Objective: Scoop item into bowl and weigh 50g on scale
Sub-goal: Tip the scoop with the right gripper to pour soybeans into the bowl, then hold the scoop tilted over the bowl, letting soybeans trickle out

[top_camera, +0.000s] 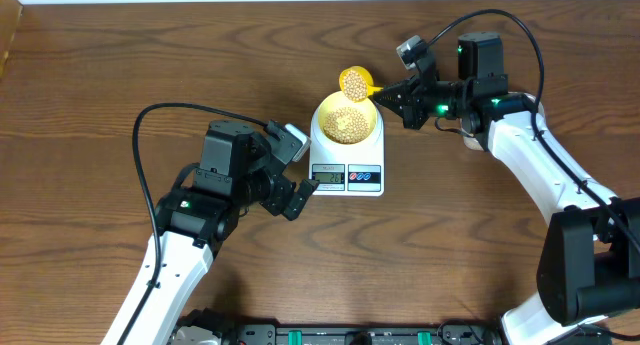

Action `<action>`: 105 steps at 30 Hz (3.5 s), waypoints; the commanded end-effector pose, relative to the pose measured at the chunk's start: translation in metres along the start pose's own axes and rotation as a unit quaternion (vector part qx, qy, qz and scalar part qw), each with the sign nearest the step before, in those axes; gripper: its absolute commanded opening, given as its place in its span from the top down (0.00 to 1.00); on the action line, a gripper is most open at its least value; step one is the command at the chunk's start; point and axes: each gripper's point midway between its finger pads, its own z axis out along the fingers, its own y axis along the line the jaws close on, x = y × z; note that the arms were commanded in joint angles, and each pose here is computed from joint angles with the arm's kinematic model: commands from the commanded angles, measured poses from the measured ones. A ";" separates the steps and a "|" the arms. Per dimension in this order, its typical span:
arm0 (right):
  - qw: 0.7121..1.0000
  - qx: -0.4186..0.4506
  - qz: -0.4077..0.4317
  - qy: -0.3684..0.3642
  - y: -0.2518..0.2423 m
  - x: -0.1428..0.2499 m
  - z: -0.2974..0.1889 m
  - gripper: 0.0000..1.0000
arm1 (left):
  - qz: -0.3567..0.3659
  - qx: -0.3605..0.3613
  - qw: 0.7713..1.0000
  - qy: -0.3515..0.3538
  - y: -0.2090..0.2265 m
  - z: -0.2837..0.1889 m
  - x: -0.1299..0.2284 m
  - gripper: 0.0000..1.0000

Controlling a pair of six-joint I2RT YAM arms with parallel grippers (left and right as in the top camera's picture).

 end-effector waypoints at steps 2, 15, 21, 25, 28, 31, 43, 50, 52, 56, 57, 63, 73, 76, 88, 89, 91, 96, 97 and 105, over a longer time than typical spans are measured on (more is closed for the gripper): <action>1.000 -0.008 -0.022 0.007 0.004 0.004 0.004 0.99 | 0.001 -0.001 1.000 -0.006 0.000 -0.002 -0.003 0.02; 0.999 -0.008 -0.040 0.008 0.004 0.005 0.004 0.99 | 0.002 0.000 1.000 -0.006 0.000 -0.002 -0.003 0.02; 0.999 -0.010 -0.049 0.009 0.006 0.005 0.006 0.99 | 0.001 -0.001 1.000 -0.006 0.000 -0.002 -0.003 0.02; 0.998 -0.013 -0.054 0.010 0.008 0.006 0.008 0.99 | 0.002 -0.001 1.000 -0.006 0.000 -0.002 -0.003 0.02; 0.998 -0.013 -0.056 0.010 0.008 0.005 0.008 0.99 | 0.001 -0.001 1.000 -0.006 0.000 -0.002 -0.003 0.02; 0.998 -0.014 -0.055 0.011 0.009 0.006 0.008 0.99 | 0.001 -0.001 1.000 -0.006 0.000 -0.002 -0.003 0.02; 0.998 -0.016 -0.058 0.020 0.010 0.011 0.008 0.99 | 0.002 0.000 1.000 -0.006 0.000 -0.002 -0.003 0.02; 0.998 -0.016 -0.061 0.020 0.010 0.011 0.008 0.99 | 0.001 -0.001 1.000 -0.006 0.000 -0.002 -0.003 0.02; 0.998 -0.016 -0.063 0.020 0.010 0.011 0.008 0.99 | 0.001 -0.001 1.000 -0.006 0.000 -0.002 -0.003 0.02; 0.997 -0.016 -0.067 0.020 0.009 0.011 0.008 0.99 | 0.001 -0.001 1.000 -0.006 0.000 -0.002 -0.003 0.02; 0.997 -0.016 -0.069 0.020 0.009 0.011 0.008 0.99 | 0.002 0.000 1.000 -0.006 0.000 -0.002 -0.003 0.02; 0.997 -0.015 -0.075 0.020 0.009 0.011 0.008 0.99 | 0.001 -0.001 1.000 -0.006 0.000 -0.002 -0.003 0.02; 0.995 -0.006 -0.093 0.022 0.006 0.012 0.008 0.99 | 0.001 -0.001 1.000 -0.006 0.000 -0.002 -0.003 0.02; 0.994 -0.007 -0.111 0.022 0.006 0.012 0.008 0.99 | 0.001 -0.001 1.000 -0.006 0.000 -0.002 -0.003 0.02; 0.985 -0.007 -0.169 0.027 0.005 0.015 0.007 0.99 | 0.001 -0.001 1.000 -0.006 0.000 -0.002 -0.003 0.02; 0.985 -0.006 -0.169 0.027 0.005 0.015 0.007 0.99 | 0.002 0.000 1.000 -0.006 0.000 -0.002 -0.003 0.02; 0.985 -0.006 -0.171 0.027 0.005 0.015 0.007 0.99 | 0.001 -0.001 1.000 -0.006 0.000 -0.002 -0.003 0.02; 0.983 -0.006 -0.182 0.027 0.005 0.015 0.007 0.99 | 0.001 -0.001 1.000 -0.006 0.000 -0.002 -0.003 0.02; 0.983 -0.006 -0.182 0.027 0.005 0.015 0.007 0.99 | 0.002 0.000 1.000 -0.006 0.000 -0.002 -0.003 0.02; 0.983 -0.007 -0.181 0.028 0.005 0.015 0.007 0.99 | 0.002 0.000 1.000 -0.006 0.000 -0.002 -0.003 0.02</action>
